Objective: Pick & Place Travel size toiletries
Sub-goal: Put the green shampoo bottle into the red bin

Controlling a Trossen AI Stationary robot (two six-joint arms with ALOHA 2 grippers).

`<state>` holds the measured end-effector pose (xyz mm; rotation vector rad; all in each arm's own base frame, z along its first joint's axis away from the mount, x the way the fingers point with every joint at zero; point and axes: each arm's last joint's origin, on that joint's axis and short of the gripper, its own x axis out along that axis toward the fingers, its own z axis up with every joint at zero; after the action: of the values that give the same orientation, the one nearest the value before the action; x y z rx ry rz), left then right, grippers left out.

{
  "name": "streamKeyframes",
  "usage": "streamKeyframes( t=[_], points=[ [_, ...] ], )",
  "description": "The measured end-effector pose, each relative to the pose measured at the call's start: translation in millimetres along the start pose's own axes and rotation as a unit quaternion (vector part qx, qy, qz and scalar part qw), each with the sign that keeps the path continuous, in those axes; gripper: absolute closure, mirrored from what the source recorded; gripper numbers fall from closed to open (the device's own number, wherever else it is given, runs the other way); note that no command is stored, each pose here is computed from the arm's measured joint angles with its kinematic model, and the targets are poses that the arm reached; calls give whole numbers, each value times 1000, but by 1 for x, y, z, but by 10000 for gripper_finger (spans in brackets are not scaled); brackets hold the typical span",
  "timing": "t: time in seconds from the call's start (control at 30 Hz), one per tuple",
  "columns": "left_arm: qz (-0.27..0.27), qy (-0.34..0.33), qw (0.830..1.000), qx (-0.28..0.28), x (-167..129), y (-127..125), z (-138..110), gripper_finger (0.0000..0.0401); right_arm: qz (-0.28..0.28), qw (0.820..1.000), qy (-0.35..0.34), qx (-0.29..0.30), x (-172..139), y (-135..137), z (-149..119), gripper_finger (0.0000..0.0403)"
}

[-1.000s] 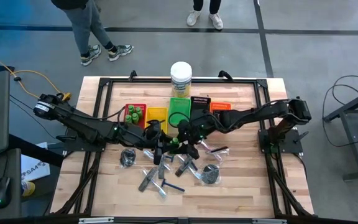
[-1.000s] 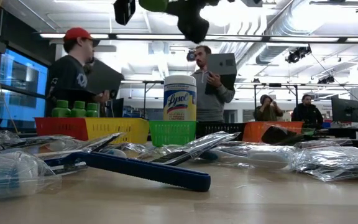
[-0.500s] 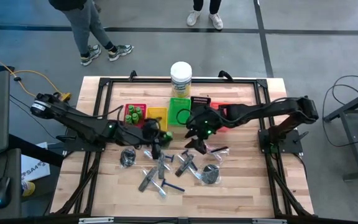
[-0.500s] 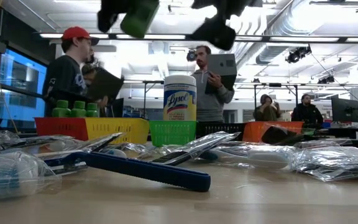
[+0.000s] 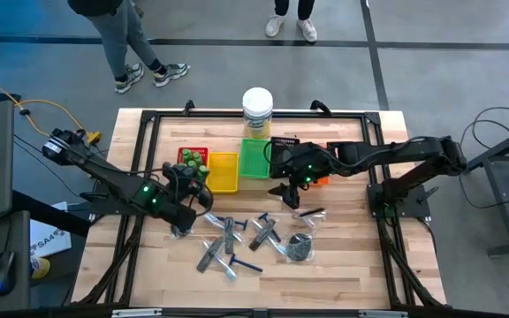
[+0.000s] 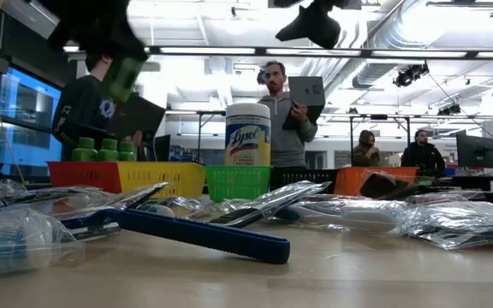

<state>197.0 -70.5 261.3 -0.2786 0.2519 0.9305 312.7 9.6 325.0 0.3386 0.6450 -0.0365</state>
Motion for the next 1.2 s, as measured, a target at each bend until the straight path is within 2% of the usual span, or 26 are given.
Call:
streamKeyframes(
  t=[0.27, 0.43, 0.83, 1.2],
  points=[
    [38, -19, 998, -43, 12, 25, -40, 312, -2, 1000, -1, 2, 0, 0, 0, 159],
    [53, -58, 995, -58, 17, 40, -57, 312, -16, 1000, -6, 2, 0, -1, 0, 159],
    [46, -114, 987, -107, 27, 59, -91, 313, -37, 999, -14, 2, 0, -2, 1, 159],
    [45, -115, 989, -81, 31, 65, -104, 313, -50, 999, -18, 2, 0, -3, 1, 159]
  ],
)
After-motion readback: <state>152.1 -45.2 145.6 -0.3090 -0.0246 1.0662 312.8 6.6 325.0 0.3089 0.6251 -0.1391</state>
